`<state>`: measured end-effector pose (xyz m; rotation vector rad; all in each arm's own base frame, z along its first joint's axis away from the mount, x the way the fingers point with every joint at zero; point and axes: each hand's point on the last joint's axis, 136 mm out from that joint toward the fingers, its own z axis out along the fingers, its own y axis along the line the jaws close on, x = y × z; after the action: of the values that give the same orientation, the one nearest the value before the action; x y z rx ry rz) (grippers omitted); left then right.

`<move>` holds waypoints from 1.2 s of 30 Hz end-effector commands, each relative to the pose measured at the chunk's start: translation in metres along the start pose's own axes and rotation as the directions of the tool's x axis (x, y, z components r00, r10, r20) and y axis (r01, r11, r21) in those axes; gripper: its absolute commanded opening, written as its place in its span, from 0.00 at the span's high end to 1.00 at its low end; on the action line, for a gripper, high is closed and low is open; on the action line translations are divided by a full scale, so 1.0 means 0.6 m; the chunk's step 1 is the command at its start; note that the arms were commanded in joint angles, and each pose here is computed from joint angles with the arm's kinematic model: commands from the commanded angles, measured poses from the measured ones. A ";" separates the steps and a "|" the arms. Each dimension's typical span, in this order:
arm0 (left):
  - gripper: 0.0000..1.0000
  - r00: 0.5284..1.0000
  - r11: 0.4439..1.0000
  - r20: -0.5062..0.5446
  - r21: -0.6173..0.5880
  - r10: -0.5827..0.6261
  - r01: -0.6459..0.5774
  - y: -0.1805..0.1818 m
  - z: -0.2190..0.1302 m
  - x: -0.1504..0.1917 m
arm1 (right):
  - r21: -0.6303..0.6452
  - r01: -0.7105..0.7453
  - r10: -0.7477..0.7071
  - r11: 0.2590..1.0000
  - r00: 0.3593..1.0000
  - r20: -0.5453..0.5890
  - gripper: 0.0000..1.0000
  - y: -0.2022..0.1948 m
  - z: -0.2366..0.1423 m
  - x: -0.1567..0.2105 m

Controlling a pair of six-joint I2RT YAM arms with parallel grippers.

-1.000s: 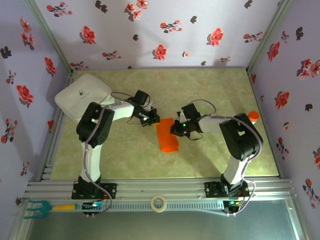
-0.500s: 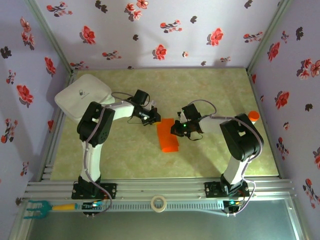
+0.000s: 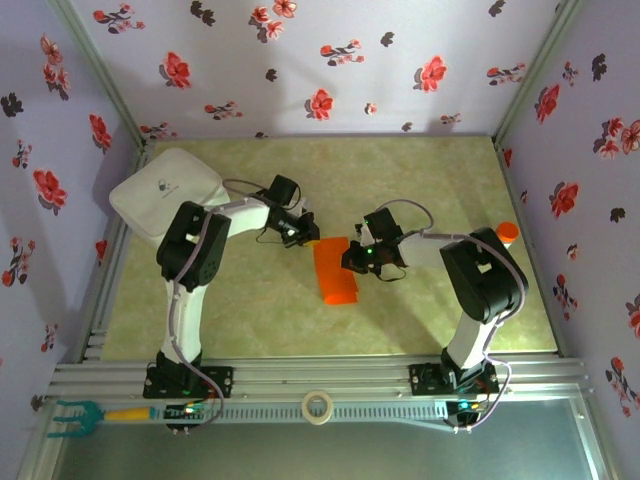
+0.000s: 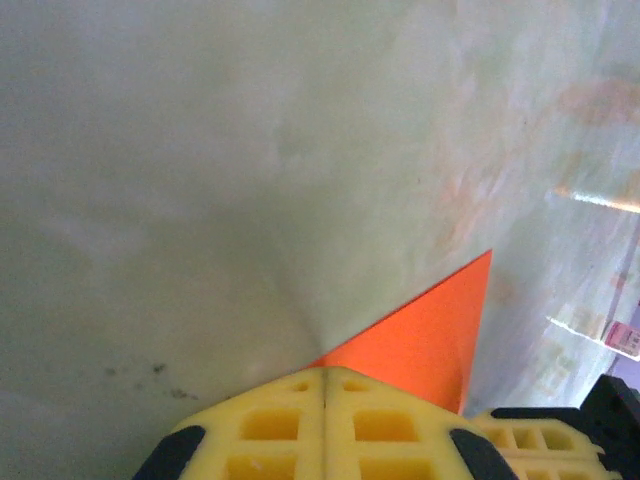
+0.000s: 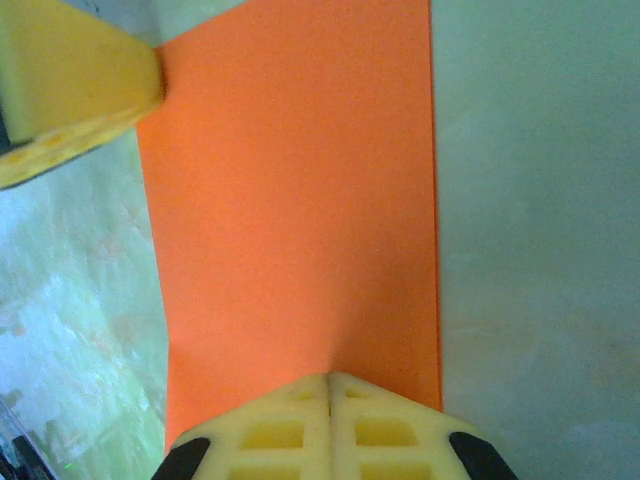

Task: Fold a paper plane with a square sheet of paper (pick it up from the middle)
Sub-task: First fold the square sheet of paper in half at the center of the table.

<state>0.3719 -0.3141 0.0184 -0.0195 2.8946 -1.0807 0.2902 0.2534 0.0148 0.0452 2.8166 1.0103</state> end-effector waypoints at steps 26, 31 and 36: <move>1.00 0.997 0.995 0.078 0.090 0.029 -0.036 -0.085 -0.074 0.039 | 0.239 -0.136 0.154 0.962 0.986 -0.061 1.00 -0.112 0.007 0.063; 1.00 1.000 0.989 0.027 0.149 0.005 -0.009 -0.101 -0.050 0.082 | 0.245 -0.135 0.154 0.960 0.986 -0.060 1.00 -0.114 0.004 0.064; 1.00 1.000 0.991 -0.019 0.132 -0.016 0.018 -0.077 -0.028 0.109 | 0.245 -0.131 0.151 0.961 0.986 -0.065 1.00 -0.113 0.005 0.065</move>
<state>0.3081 -0.3376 0.0570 -0.0124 2.8476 -1.2183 0.2903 0.2527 0.0147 0.0817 2.8164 1.0147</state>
